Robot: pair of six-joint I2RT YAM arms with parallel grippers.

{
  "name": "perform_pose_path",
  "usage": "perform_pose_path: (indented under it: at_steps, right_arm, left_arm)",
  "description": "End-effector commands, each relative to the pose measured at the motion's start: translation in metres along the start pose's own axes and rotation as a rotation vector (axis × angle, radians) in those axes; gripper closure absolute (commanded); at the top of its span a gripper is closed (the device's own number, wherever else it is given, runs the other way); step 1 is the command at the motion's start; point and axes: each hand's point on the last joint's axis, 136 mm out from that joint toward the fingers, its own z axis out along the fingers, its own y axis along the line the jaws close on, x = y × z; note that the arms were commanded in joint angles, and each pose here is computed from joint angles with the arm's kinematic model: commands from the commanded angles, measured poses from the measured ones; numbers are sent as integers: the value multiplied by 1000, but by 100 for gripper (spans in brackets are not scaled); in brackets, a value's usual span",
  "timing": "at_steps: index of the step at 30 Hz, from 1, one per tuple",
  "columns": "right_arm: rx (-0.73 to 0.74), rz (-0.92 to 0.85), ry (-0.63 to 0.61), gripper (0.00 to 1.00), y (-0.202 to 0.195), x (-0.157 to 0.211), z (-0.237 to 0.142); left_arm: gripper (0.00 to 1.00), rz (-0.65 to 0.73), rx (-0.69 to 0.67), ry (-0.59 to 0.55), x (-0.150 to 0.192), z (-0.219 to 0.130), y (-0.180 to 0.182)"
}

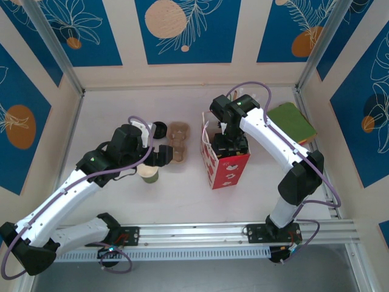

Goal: Pack the takeout coffee

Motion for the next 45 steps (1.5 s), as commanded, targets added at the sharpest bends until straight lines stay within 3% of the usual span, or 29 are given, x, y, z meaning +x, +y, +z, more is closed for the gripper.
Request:
perform_pose_path:
  at_steps: [1,45]
  right_arm:
    - [-24,-9,-6,35,2,3,-7]
    - [-39,-26,-15,35,6,-1,-7]
  left_arm:
    - [0,6,11,-9,-2,-1,0]
    - [0,2,20,-11,-2,-1,-2]
